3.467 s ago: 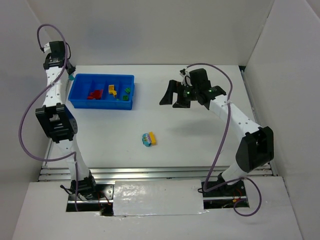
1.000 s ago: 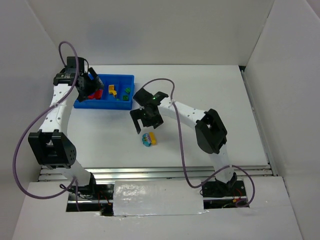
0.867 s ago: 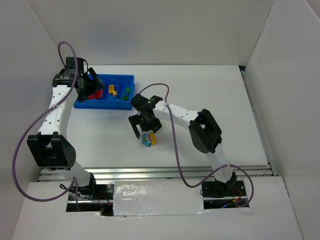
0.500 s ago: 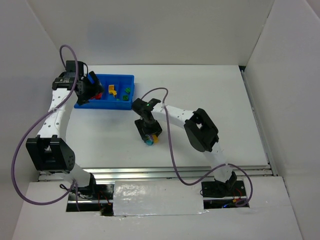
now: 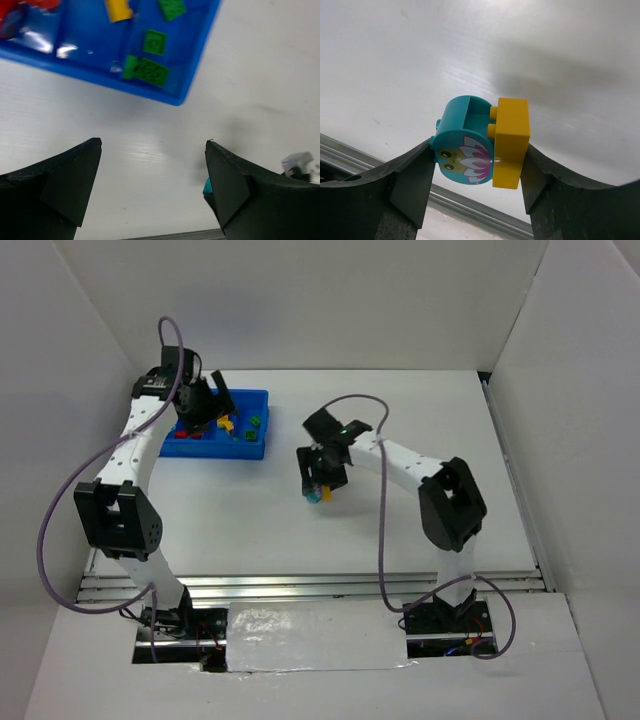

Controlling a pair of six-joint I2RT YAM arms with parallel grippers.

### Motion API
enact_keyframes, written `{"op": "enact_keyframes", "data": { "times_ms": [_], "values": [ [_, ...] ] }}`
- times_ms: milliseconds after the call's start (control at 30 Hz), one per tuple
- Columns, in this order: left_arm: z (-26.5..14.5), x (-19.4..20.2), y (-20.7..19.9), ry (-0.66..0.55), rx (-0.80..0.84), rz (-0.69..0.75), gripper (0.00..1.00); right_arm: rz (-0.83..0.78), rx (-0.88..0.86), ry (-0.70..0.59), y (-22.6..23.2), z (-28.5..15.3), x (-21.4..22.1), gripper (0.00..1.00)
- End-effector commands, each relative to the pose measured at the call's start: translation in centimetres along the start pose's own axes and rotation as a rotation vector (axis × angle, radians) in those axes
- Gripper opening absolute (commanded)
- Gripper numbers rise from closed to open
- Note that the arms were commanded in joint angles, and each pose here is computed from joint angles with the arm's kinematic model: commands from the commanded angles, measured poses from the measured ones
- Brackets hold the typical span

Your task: Sort the legos into containers by color

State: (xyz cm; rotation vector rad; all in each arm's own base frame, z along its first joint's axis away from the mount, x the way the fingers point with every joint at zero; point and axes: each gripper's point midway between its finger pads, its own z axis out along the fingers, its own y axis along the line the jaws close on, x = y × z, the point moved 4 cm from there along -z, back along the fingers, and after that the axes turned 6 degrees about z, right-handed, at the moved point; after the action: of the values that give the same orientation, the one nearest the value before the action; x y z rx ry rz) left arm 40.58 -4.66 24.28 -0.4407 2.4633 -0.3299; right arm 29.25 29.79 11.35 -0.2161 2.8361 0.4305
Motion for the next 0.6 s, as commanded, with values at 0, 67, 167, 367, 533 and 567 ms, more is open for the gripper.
{"op": "enact_keyframes", "data": {
  "times_ms": [0,67,167,367,533,567],
  "values": [
    [-1.0,-0.7,-5.8,-0.018,0.184,0.109,0.98,0.086,-0.146,-0.228,-0.1,-6.2,-4.7,0.0],
    [-1.0,-0.3,-8.4,0.009,0.277,0.13,0.98,0.103,-0.175,-0.272,-0.4,-8.2,-5.6,0.0],
    [0.0,1.0,-11.4,0.087,0.43,0.133,0.98,0.139,-0.241,-0.322,-0.9,-11.1,-7.0,0.0],
    [-0.2,3.1,-17.1,0.145,0.673,0.161,0.98,0.196,-0.376,-0.389,-1.6,-15.9,-9.1,0.0],
    [-0.2,4.8,-20.2,0.222,0.83,0.171,0.98,0.188,-0.337,-0.403,-2.6,-16.7,-9.9,0.0],
    [0.1,5.1,-20.5,0.233,0.843,0.166,0.98,0.19,-0.346,-0.403,-2.6,-16.7,-9.9,0.0]
  ]
}}
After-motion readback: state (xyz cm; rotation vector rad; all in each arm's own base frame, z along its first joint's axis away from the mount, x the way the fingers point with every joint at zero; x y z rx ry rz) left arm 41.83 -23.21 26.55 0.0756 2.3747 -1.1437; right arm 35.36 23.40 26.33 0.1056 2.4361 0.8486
